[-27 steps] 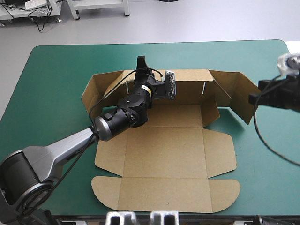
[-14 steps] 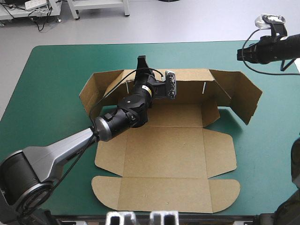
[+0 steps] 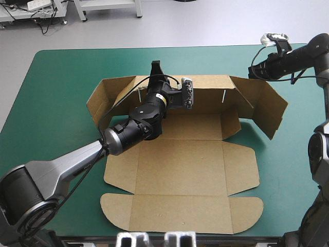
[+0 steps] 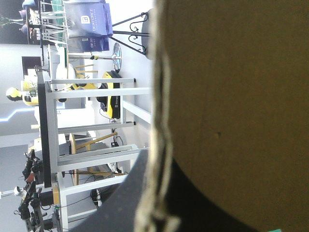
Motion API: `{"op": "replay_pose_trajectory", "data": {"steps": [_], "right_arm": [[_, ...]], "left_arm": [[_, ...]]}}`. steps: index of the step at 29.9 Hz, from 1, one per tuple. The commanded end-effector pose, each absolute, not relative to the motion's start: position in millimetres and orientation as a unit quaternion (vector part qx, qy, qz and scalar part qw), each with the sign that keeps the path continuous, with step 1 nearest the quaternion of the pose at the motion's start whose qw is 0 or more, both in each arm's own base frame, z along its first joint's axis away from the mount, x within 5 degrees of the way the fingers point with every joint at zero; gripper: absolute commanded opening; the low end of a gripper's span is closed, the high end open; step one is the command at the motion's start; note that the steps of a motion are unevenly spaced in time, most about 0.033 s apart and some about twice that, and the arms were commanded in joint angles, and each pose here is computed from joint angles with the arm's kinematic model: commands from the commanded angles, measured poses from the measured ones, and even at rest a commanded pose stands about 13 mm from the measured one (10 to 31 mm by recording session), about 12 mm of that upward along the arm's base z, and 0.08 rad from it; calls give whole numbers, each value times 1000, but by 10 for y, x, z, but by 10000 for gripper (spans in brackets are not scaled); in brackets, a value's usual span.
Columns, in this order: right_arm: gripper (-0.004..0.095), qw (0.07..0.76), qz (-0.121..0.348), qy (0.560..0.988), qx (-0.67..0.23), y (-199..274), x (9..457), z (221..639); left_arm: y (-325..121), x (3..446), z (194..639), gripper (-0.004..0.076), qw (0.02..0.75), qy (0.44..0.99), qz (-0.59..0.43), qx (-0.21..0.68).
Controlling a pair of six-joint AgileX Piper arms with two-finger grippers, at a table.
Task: Fold the box
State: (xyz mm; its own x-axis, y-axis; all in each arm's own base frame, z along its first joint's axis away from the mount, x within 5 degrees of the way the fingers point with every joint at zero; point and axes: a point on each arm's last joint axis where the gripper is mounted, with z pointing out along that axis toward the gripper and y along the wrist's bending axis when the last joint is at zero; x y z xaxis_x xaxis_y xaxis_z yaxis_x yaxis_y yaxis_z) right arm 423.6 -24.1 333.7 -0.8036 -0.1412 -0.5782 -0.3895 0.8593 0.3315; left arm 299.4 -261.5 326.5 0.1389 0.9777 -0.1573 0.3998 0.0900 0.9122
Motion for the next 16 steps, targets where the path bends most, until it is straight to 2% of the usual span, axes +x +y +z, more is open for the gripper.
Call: {"op": "replay_pose_trajectory", "data": {"steps": [1,4,6,10,13,16], "right_arm": [[-23,297,232,907,-185,-165,3920,3581],[-24,286,257,903,-191,-193,3750,3436],[-24,301,282,890,-194,-216,3633,3430],[-24,324,294,874,-212,-256,3435,3422],[-24,341,307,852,-252,-204,3355,3270],[-24,385,338,823,-244,-149,3362,3088]], "left_arm": [[-2553,2921,3586,-10,501,561,322,575],[-2553,2921,3585,-10,501,562,322,574],[-2551,2921,3585,-10,501,562,322,574],[-2550,2921,3584,-10,500,563,322,574],[-2550,2921,3583,-10,500,564,322,573],[-2545,2921,3580,-10,498,566,322,572]]}}
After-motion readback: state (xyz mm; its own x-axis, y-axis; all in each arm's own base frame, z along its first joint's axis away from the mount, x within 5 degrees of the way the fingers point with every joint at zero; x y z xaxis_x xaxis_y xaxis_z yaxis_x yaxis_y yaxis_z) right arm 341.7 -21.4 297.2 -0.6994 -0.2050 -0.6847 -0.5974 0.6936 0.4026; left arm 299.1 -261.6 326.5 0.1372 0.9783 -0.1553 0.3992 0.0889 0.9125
